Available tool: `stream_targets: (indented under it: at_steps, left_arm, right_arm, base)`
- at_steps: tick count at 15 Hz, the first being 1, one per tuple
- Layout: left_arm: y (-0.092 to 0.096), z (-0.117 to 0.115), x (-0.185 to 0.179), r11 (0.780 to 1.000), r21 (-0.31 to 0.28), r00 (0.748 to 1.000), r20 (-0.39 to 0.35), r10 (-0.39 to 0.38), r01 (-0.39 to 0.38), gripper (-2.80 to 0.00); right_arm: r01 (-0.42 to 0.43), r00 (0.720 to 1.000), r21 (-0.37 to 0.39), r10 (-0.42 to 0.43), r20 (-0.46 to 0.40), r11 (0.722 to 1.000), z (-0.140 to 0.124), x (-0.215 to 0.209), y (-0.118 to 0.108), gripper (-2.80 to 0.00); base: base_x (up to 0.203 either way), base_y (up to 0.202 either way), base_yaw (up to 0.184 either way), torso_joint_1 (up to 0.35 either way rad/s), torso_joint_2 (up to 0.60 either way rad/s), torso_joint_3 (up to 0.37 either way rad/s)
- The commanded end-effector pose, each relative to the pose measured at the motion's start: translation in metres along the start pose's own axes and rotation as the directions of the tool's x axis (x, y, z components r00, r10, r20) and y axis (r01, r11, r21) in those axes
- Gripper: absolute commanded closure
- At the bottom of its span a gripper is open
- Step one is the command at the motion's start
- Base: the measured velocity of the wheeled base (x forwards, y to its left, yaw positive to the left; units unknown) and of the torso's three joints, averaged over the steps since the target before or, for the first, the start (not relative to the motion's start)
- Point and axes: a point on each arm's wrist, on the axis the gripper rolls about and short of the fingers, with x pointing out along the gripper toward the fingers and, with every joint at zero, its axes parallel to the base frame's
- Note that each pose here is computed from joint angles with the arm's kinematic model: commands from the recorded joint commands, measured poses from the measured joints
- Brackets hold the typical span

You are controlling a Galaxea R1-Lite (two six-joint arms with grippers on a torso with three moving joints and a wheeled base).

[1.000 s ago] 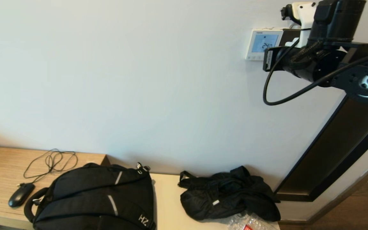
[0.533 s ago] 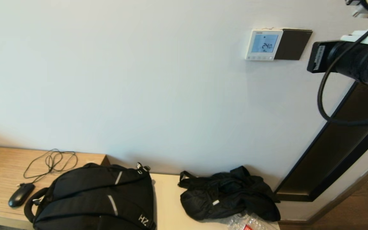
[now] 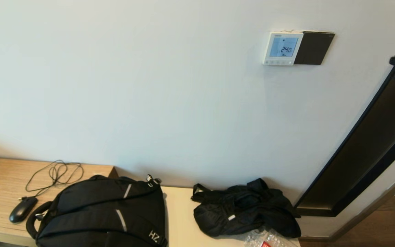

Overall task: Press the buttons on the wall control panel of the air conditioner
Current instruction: Turn off the central air conditioner

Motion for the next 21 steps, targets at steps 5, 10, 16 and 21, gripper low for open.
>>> stream_targets:
  at_steps: [5,10,16,21]
  left_arm:
    - [0.000,0.000,0.000,1.000,0.000,1.000,0.000,0.000,0.000,0.00]
    - [0.000,0.000,0.000,1.000,0.000,1.000,0.001,0.000,0.000,0.00]
    - [0.000,0.000,0.000,1.000,0.001,1.000,-0.001,0.000,0.000,0.00]
    - [0.000,0.000,0.000,1.000,-0.001,1.000,0.000,0.000,0.000,0.00]
  right_arm:
    - [-0.060,0.997,0.036,0.061,-0.045,0.998,-0.061,-0.069,-0.017,0.00]
    - [-0.123,0.992,0.009,0.123,-0.013,0.992,-0.136,-0.143,-0.014,0.00]
    - [-0.152,0.987,0.004,0.152,-0.046,0.988,-0.229,-0.184,-0.012,0.00]
    - [-0.111,0.994,-0.012,0.111,0.020,0.994,-0.254,-0.198,-0.012,0.00]
  base:
    - [0.000,0.000,0.000,0.000,0.00,0.000]
    - [0.000,0.000,0.000,0.000,0.00,0.000]
    - [0.000,0.000,0.000,0.000,0.00,0.000]
    - [0.000,0.000,0.000,0.000,0.00,0.000]
